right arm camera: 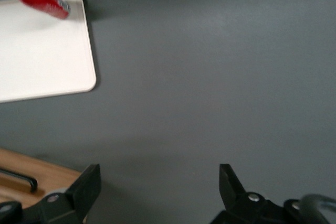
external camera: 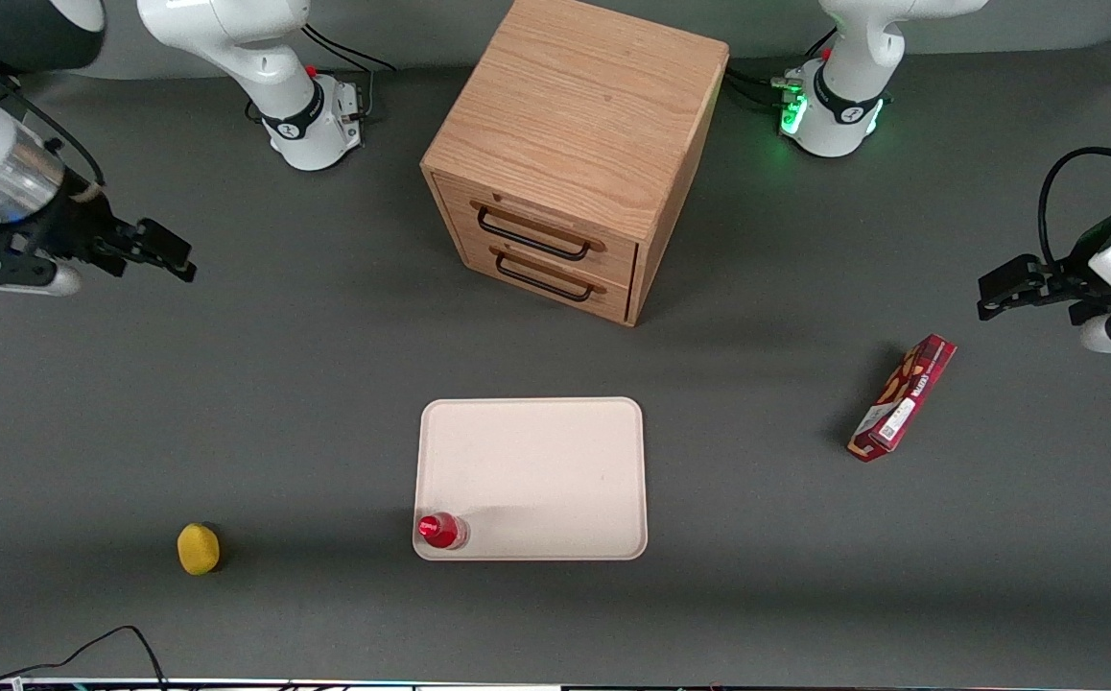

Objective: Place coke bottle on tray
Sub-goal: 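Open the right gripper and withdraw it from the tray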

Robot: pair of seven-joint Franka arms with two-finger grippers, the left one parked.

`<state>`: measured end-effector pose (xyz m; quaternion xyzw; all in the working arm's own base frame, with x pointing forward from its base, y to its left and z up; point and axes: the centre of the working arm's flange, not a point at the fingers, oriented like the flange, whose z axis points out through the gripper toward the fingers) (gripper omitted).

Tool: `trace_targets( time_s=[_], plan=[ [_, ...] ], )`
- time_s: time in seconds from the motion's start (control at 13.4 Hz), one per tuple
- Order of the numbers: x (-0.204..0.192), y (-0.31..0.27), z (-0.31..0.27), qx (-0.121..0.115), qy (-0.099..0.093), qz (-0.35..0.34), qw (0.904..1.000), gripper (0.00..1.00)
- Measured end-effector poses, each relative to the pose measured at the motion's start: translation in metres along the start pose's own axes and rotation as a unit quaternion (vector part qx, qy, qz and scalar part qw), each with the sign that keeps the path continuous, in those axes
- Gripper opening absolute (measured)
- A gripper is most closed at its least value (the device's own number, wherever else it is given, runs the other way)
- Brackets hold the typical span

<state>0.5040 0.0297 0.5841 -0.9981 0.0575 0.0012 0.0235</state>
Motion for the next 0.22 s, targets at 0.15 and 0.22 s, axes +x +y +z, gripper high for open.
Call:
trace_targets(
  time_s=[0.15, 0.22],
  plan=[
    [-0.0012, 0.0106, -0.0080, 0.001, -0.004, -0.019, 0.9998, 1.00],
    [-0.0007, 0.0155, -0.0104, 0.001, -0.005, -0.015, 0.9999, 1.00]
  ],
)
